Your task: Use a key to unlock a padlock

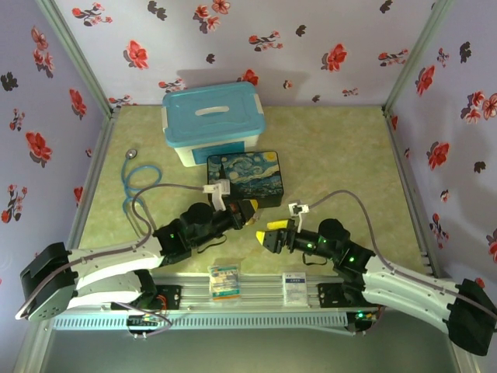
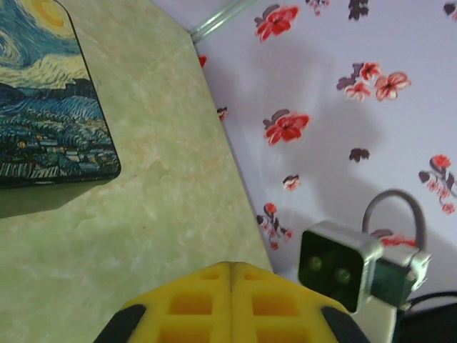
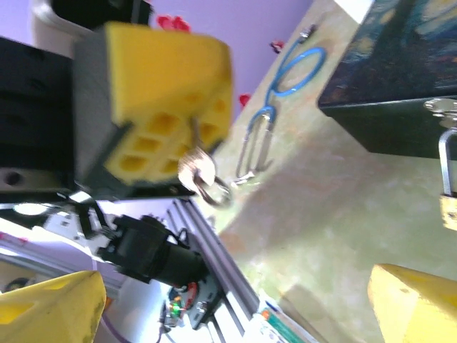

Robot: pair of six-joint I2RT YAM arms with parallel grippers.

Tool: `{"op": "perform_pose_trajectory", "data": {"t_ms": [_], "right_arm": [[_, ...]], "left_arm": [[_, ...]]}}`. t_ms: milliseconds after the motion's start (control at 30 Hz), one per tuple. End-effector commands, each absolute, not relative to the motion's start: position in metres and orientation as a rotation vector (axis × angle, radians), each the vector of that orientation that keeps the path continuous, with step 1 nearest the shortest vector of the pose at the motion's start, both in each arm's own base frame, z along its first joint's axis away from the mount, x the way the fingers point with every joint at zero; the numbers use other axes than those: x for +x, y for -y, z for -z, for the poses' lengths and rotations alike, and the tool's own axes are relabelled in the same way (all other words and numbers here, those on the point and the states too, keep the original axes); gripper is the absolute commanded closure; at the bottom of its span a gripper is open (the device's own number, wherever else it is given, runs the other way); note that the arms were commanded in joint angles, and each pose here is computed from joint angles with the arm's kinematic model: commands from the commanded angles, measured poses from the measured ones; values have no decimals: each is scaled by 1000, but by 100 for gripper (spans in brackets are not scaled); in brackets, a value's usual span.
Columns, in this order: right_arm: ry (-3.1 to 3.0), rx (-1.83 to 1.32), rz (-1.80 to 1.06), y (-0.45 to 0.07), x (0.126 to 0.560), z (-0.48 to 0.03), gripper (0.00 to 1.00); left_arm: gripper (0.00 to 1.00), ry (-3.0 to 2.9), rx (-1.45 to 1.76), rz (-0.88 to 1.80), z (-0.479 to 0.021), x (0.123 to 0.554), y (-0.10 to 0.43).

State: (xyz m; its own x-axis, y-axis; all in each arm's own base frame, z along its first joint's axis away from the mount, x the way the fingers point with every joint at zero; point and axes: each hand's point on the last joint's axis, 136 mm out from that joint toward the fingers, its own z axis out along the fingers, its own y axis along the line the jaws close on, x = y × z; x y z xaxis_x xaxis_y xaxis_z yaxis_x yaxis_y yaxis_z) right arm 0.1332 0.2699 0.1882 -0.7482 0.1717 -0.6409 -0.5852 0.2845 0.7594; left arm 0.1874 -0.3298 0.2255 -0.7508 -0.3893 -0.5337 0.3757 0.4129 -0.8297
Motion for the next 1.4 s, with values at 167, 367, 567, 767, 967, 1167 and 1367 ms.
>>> {"op": "perform_pose_trajectory", "data": {"t_ms": [167,367,567,767,967,1167,1367], "right_arm": [[-1681,-425,-1645,-274,127,-238,14],[-1685,-432,-1674,-279,128,-237,37],[-1684,-426,-1669,-284,133,-235,44],[-1666,-426,-1683,-287,134,-238,64],[-1672,-401,-1687,-285,135,-232,80],[-1663,-377,-1676,-282,138,-232,99],[-1670,-366,-1664,-280,139,-229,100]], "left_arm": [[100,-1929,122,1435,-232,176,333],[100,-1872,115,1518,-246,171,334],[100,-1850,114,1565,-253,168,335],[100,-1850,99,1575,-251,168,334],[100,-1850,95,1578,-250,168,333],[100,-1860,88,1572,-245,168,332],[100,-1875,64,1561,-237,171,332]]}}
